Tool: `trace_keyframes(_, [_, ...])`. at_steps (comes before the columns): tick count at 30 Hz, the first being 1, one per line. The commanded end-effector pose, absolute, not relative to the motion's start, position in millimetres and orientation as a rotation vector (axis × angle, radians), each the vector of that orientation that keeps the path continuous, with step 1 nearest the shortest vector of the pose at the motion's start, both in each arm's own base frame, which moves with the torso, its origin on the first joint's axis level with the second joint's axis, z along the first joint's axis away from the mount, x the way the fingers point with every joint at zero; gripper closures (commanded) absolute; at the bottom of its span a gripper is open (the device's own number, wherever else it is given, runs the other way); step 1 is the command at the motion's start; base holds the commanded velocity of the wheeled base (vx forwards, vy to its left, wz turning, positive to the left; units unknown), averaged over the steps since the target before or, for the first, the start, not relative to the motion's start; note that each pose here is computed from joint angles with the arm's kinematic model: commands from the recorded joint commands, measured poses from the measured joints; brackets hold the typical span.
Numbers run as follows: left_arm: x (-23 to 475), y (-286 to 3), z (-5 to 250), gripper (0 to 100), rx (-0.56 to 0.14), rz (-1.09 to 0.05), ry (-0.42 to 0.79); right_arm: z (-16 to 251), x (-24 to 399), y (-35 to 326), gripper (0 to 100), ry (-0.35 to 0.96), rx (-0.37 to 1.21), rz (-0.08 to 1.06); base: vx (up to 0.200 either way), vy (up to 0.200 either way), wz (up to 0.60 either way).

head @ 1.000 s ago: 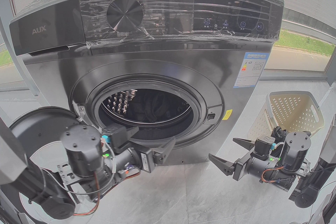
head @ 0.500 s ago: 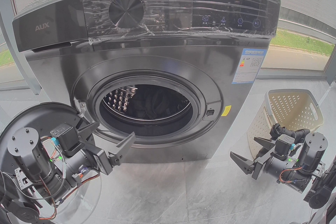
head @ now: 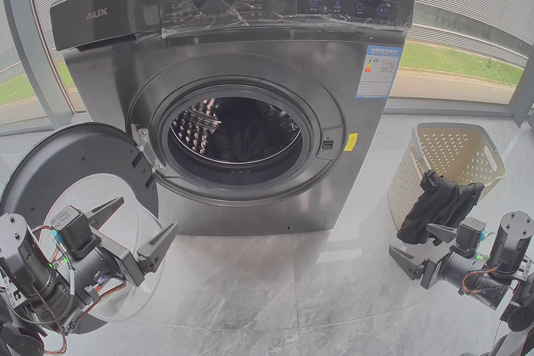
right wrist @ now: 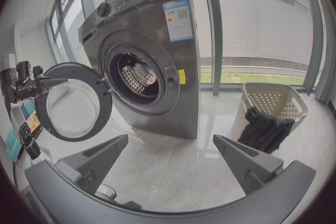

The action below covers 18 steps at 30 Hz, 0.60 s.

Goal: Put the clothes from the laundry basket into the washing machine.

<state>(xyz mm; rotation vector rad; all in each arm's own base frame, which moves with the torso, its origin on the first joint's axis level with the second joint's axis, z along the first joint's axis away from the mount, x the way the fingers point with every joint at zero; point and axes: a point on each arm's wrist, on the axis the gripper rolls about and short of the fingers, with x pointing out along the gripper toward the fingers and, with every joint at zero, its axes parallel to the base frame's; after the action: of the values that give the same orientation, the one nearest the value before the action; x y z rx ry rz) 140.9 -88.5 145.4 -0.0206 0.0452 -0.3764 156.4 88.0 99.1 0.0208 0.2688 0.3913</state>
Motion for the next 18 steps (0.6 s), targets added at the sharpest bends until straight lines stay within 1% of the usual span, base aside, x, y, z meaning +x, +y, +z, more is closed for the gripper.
trace_keyframes(1, [122.3,-75.0,150.8,0,-0.020,-0.365,-0.012,115.9,125.3,74.6,0,0.232,0.024,0.379,-0.200,0.000,0.00])
trace_keyframes(3, [117.8,-72.1,150.8,0,-0.017,-0.364,-0.021,119.1,116.6,69.0,0,0.230,0.024,0.370,-0.200,0.000,0.00])
trace_keyframes(4, [110.9,-66.9,150.1,0,-0.022,-0.358,-0.033,122.5,106.6,61.1,0,0.221,0.027,0.344,-0.200,0.000,0.00])
trace_keyframes(6, [105.9,-63.5,148.6,0,-0.023,-0.353,-0.034,126.2,99.4,54.8,0,0.197,0.039,0.318,-0.200,0.000,0.00])
trace_keyframes(8, [99.3,-58.3,149.7,0,-0.027,-0.322,-0.035,130.2,92.3,45.0,0,0.163,0.055,0.261,-0.200,0.000,0.00])
trace_keyframes(11, [89.1,-51.0,151.3,0,-0.027,-0.290,-0.044,132.6,83.7,33.8,0,0.135,0.068,0.200,0.000,0.000,0.00])
trace_keyframes(14, [72.4,-39.1,145.0,0,-0.005,-0.259,0.001,128.0,59.2,17.5,0,0.127,0.060,0.132,0.000,0.000,0.00])
trace_keyframes(15, [62.9,-32.4,142.2,0,-0.009,-0.242,0.008,123.8,46.9,11.3,0,0.123,0.055,0.105,0.000,0.000,0.00])
trace_keyframes(16, [62.9,-32.4,142.2,0,-0.009,-0.242,0.008,123.8,46.9,11.3,0,0.123,0.055,0.105,0.000,0.000,0.00])
trace_keyframes(17, [46.0,-20.7,135.0,0,-0.011,-0.224,0.020,115.5,26.7,2.3,0,0.096,0.029,0.048,0.000,0.000,0.00])
trace_keyframes(18, [37.9,-14.4,129.0,0,-0.006,-0.201,0.037,110.1,15.0,-1.4,0,0.069,0.009,0.019,0.000,0.000,0.00])
